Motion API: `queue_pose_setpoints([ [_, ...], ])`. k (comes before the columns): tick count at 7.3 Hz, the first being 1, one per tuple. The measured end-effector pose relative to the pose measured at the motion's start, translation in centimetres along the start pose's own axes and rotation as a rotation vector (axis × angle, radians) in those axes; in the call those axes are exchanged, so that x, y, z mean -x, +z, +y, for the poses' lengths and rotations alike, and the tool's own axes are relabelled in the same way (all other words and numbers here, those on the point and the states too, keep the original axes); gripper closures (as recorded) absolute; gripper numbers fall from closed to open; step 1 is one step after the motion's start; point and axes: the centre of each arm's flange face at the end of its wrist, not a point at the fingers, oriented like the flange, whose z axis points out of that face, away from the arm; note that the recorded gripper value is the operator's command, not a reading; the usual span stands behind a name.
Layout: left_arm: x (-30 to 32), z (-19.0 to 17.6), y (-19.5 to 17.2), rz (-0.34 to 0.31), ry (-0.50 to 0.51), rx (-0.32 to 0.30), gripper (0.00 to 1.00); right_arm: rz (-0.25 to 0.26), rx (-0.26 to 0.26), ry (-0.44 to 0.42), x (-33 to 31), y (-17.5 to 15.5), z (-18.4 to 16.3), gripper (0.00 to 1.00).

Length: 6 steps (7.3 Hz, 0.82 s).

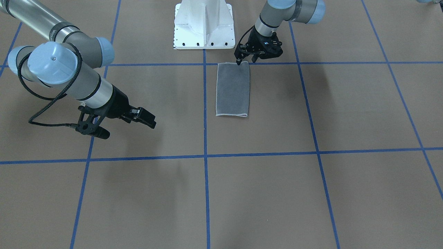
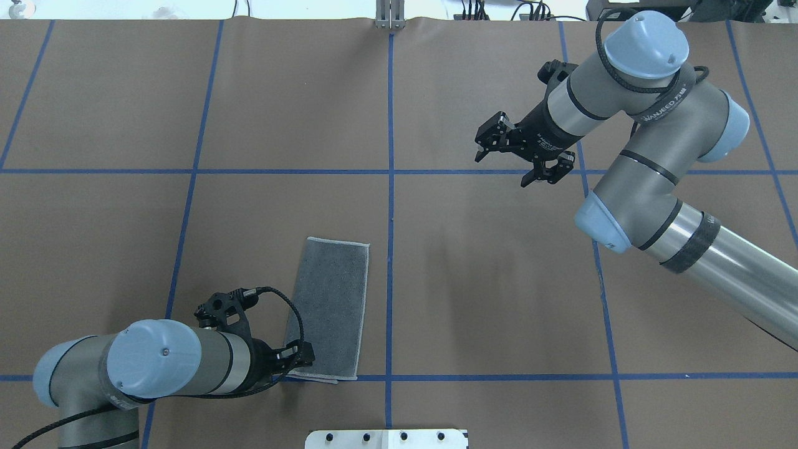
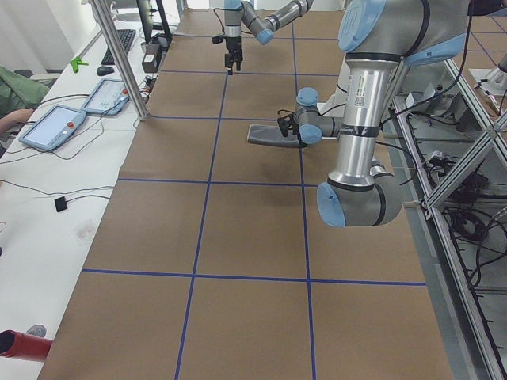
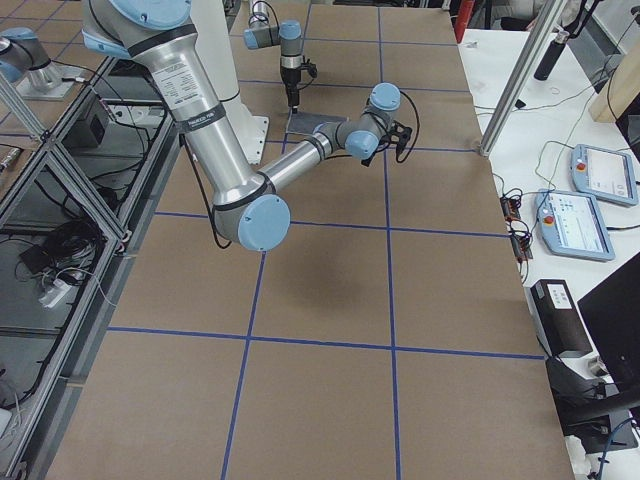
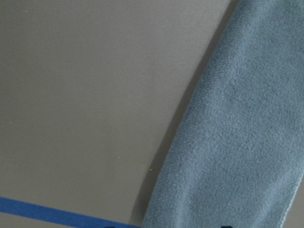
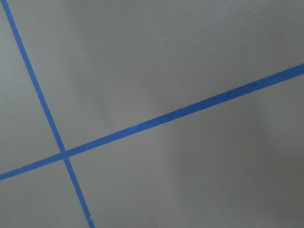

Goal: Fold towel twice with both arms
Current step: 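Move the left gripper down to the long edge of the folded towel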

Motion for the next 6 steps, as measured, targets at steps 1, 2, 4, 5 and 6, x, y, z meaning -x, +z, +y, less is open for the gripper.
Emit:
queue_pose_setpoints([
  [1,-0.33,0.03,0.28,0.0,0.0,0.0,0.25,0.001,0.0,0.0,-0.06,0.02,-0.01,0.0],
  [2,-0.58,0.02,0.64,-0.001,0.0,0.0,0.25,0.001,0.0,0.0,-0.09,0.03,-0.02,0.0],
  [4,-0.76,0.0,0.98,-0.003,0.0,-0.002,0.28,0.001,0.0,0.001,-0.11,0.04,-0.02,0.0],
  [5,-0.72,0.0,1.08,-0.005,0.0,-0.002,0.33,0.001,0.0,0.001,-0.1,0.03,-0.02,0.0],
  [6,-0.7,0.0,1.17,-0.007,0.0,-0.002,0.37,0.001,0.0,0.001,-0.06,0.02,-0.01,0.0],
])
